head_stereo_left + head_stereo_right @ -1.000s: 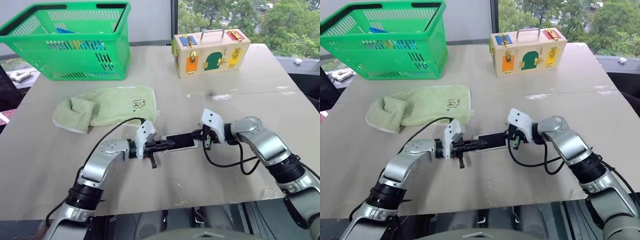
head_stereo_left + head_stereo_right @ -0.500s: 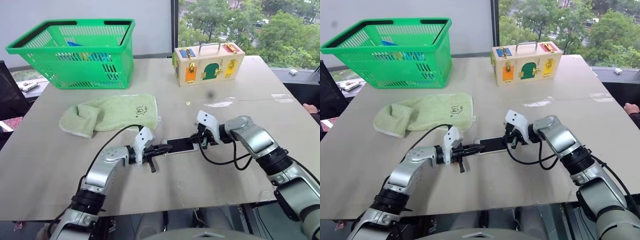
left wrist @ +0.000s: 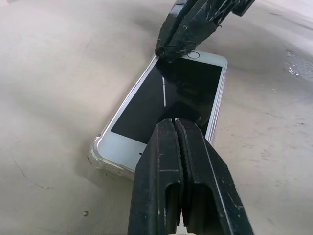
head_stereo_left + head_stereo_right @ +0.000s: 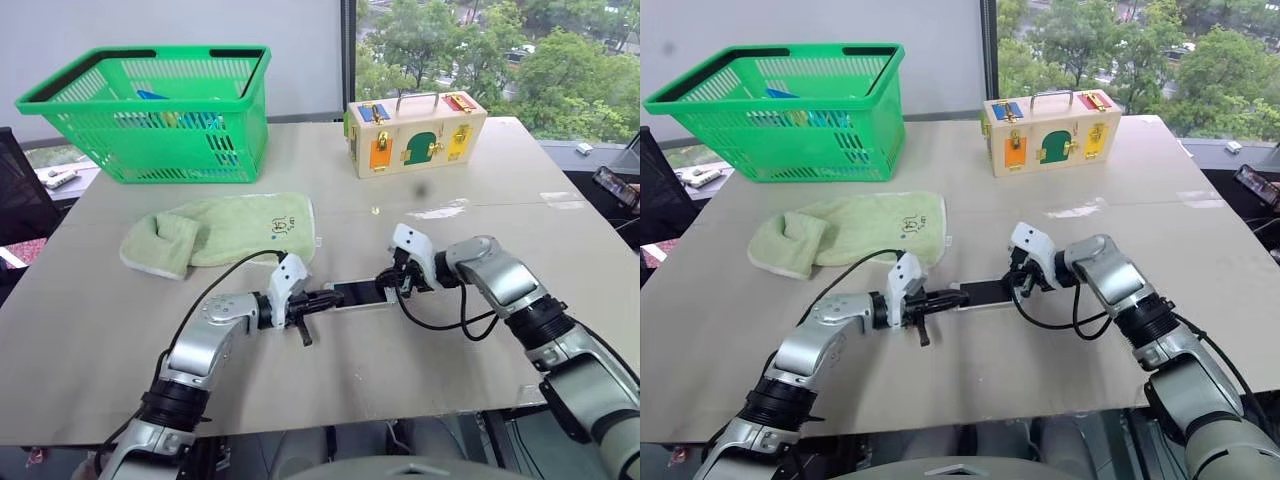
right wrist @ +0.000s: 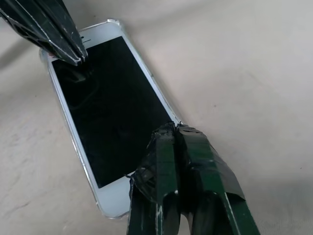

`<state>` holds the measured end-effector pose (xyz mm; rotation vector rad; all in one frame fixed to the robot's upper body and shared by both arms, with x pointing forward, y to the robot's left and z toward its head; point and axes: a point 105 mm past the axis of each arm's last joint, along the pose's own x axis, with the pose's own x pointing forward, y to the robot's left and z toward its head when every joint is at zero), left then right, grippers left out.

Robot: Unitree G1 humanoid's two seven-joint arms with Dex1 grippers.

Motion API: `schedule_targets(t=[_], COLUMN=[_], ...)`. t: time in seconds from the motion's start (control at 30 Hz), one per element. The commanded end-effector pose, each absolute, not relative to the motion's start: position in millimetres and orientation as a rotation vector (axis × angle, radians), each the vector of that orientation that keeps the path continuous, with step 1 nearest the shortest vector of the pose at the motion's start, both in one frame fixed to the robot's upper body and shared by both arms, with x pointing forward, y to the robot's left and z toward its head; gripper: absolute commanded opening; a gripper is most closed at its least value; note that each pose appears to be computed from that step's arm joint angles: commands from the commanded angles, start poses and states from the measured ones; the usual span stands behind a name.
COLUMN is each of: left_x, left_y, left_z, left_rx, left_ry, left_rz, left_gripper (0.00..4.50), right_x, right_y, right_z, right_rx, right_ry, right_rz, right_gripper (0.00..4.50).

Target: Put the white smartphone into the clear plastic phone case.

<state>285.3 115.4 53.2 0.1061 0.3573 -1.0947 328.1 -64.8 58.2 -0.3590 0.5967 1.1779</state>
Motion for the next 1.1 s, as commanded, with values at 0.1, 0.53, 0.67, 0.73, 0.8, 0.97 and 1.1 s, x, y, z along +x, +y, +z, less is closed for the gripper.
schedule_targets(t=[0.1, 0.53, 0.67, 0.73, 0.8, 0.97, 1.1], left_x=[280, 279, 278, 278, 278, 278, 278], left_y=[117, 109, 107, 106, 105, 103, 103], left_z=[38, 46, 48, 49, 49, 49, 51], left_rx=[0.115, 0.116, 0.115, 0.113, 0.111, 0.108, 0.108], left_ry=[0.424, 0.423, 0.421, 0.419, 0.417, 0.418, 0.416], left_rz=[-1.092, -1.101, -1.098, -1.097, -1.096, -1.092, -1.092], left_gripper=[0.04, 0.04, 0.04, 0.04, 0.04, 0.04, 0.04], right_x=[307, 286, 280, 274, 270, 276, 282], right_y=[-75, -98, -104, -104, -106, -104, -86], right_z=[57, 31, 15, 10, 5, 12, 46], right_rx=[-0.261, -0.571, -0.632, -0.651, -0.682, -0.673, -0.554], right_ry=[0.568, 0.826, 0.93, 0.961, 0.988, 0.92, 0.74], right_rz=[1.193, 1.22, 1.251, 1.288, 1.311, 1.301, 1.348], right_gripper=[0.0, 0.0, 0.0, 0.0, 0.0, 0.0, 0.0])
